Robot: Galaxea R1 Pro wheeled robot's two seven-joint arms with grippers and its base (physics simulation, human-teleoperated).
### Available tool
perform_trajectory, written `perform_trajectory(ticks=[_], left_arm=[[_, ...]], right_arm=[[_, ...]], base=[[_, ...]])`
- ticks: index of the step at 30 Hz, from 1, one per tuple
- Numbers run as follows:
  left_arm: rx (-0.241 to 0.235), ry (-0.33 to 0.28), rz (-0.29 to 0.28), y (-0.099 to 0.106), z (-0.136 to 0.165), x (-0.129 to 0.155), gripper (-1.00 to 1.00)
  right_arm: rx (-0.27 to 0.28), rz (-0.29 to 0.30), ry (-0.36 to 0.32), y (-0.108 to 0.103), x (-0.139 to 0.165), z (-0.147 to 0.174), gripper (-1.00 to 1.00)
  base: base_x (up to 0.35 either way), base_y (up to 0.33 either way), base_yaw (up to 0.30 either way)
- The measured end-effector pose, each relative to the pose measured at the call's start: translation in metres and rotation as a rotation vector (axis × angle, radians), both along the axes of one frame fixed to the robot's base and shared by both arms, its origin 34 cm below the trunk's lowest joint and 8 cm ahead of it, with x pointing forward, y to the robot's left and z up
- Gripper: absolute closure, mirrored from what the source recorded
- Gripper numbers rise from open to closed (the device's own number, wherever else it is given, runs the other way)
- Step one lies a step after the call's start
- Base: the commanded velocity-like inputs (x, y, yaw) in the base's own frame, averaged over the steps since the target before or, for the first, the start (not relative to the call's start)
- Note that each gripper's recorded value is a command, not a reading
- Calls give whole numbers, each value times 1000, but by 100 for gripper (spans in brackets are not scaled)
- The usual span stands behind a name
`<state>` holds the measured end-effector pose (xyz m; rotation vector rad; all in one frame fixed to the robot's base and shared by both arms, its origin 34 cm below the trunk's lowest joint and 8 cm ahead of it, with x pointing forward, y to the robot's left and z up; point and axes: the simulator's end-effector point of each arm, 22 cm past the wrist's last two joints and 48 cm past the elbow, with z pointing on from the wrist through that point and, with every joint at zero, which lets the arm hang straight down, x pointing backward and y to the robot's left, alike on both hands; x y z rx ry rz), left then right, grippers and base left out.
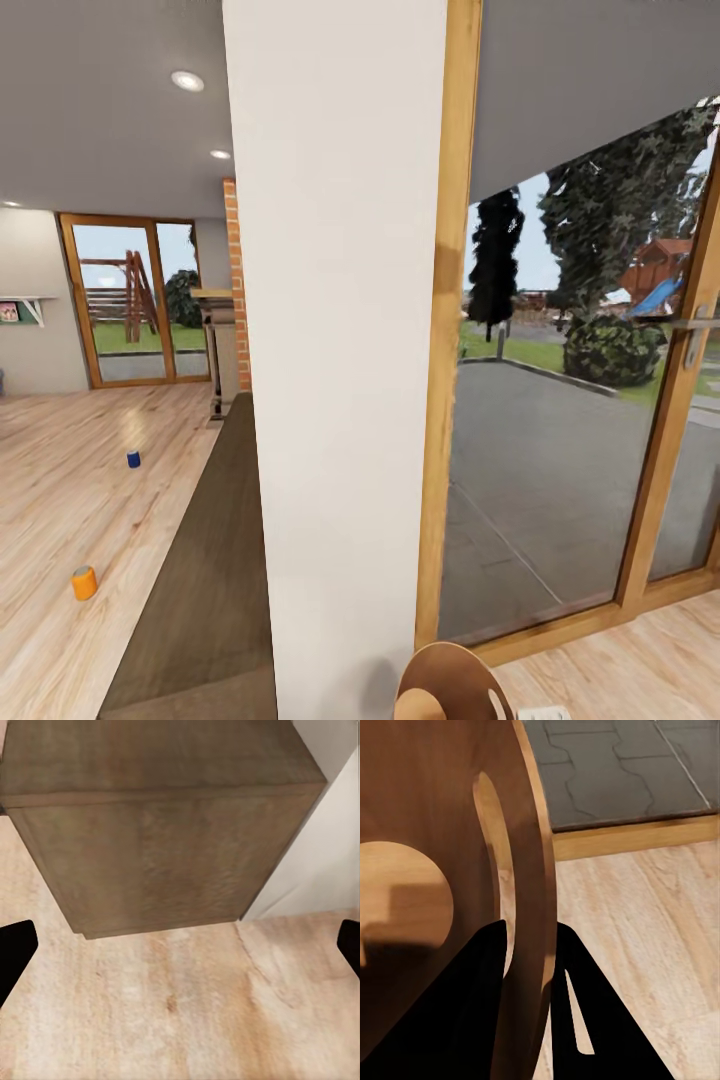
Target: Put the three can of soda from the living room inside the tash can in the kitchen.
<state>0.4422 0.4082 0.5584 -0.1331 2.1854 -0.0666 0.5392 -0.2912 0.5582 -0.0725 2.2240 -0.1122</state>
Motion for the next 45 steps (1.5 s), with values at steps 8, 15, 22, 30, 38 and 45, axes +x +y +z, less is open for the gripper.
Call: perform_trajectory(ticks=[8,15,22,30,38,45], left_arm=[[3,-9,-1,0,16,2,-100],[7,-17,-4,0,30,4,-100],[8,-19,-4,0,42,5,-100],[8,-19,-4,0,56,5,-100],[20,-23,9,4,68,6,-100],[42,-80,8,6,79,13,-100]], right_arm=[[1,1,0,0,1,15,100],[0,1,0,0,2,27,100],[1,1,1,0,2,39,100],[-7,-5,1,-6,3,52,100],[-8,-7,1,-8,3,64,100],[-9,-6,2,-8,2,64,100]], base=[[0,0,0],[0,0,0],[0,0,0],[0,0,0],[0,0,0],[0,0,0]])
